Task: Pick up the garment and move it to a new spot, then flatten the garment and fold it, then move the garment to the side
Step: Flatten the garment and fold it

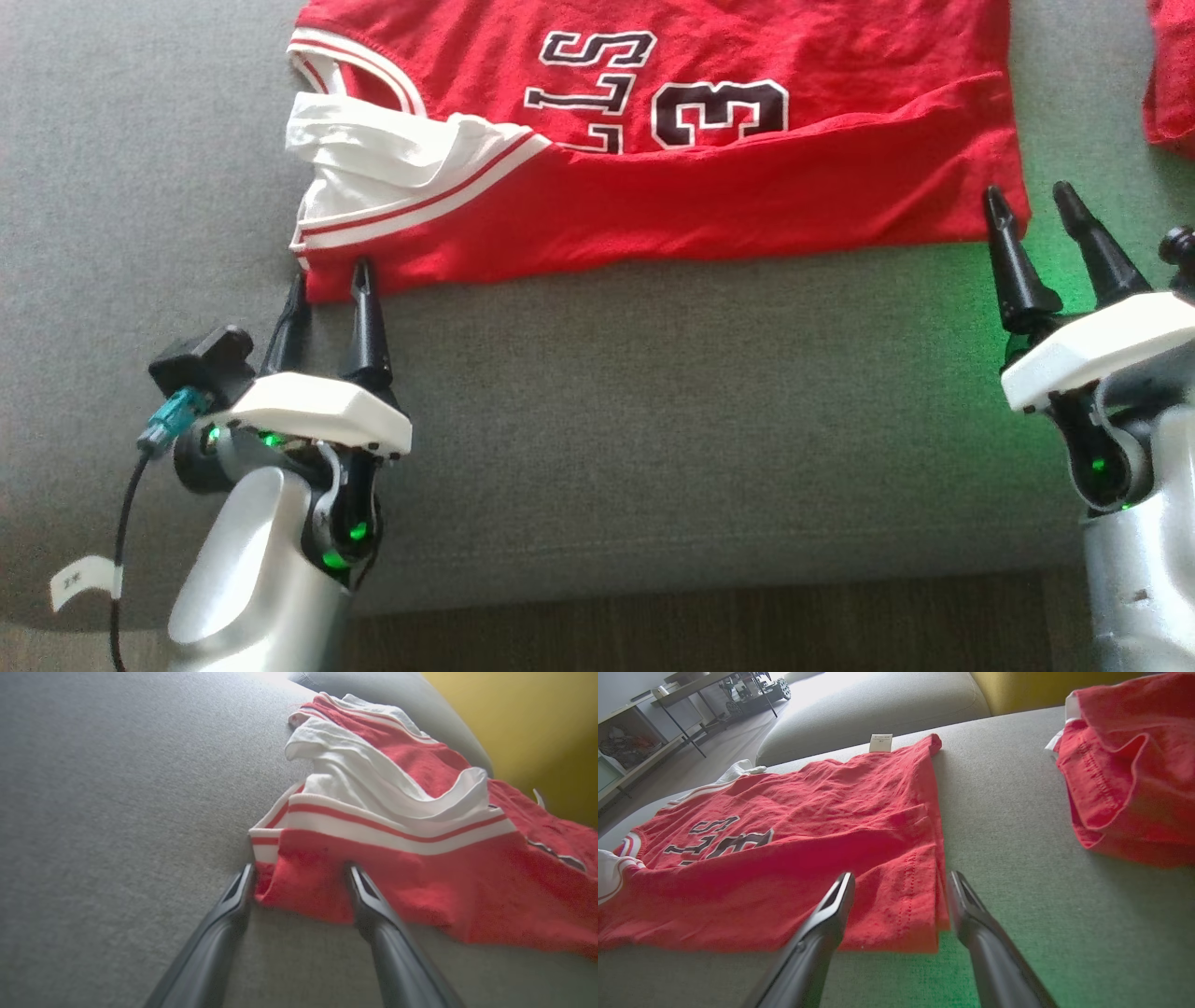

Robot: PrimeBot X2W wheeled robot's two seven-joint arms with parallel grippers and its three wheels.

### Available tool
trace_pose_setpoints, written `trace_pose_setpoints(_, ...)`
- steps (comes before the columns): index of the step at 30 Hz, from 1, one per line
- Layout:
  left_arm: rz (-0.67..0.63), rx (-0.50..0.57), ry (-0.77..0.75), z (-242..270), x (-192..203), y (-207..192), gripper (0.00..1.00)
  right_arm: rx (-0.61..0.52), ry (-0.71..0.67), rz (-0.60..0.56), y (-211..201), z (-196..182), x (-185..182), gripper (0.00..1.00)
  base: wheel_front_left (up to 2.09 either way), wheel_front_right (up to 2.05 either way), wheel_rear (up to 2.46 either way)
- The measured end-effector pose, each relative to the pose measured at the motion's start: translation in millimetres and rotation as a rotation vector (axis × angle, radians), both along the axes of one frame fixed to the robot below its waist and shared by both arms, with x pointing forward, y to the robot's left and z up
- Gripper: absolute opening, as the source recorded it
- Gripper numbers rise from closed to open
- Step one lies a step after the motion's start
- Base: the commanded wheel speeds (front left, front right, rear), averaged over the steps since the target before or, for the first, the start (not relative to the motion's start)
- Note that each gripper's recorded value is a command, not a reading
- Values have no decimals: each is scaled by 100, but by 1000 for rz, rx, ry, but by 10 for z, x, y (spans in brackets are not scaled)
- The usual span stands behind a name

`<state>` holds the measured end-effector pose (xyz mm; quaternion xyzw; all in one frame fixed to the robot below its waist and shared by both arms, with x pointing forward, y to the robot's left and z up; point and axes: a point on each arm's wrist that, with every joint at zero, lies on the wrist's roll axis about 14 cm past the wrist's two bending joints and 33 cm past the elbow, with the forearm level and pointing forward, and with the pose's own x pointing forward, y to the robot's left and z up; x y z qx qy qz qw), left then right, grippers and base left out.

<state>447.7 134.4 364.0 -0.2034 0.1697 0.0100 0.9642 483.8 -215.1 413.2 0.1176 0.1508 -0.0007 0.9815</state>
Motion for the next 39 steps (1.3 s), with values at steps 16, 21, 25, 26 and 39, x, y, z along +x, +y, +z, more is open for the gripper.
trace_pose_setpoints(16,-39,26,58,-10,-13,-41,0,72,146,-8,108,-337,-41,100,0,0,0)
trace_pose_setpoints(21,-38,12,50,39,-80,-39,0,49,167,-14,80,-375,-10,79,0,0,0)
trace_pose_setpoints(25,-45,7,42,77,-139,-59,0,49,189,-15,78,-400,-16,0,0,0,0)
trace_pose_setpoints(26,-48,4,36,93,-142,-69,0,50,189,-13,83,-397,-16,0,0,0,0)
trace_pose_setpoints(39,-70,-23,-24,367,-239,-89,0,86,188,-24,-51,-258,-186,0,0,0,0)
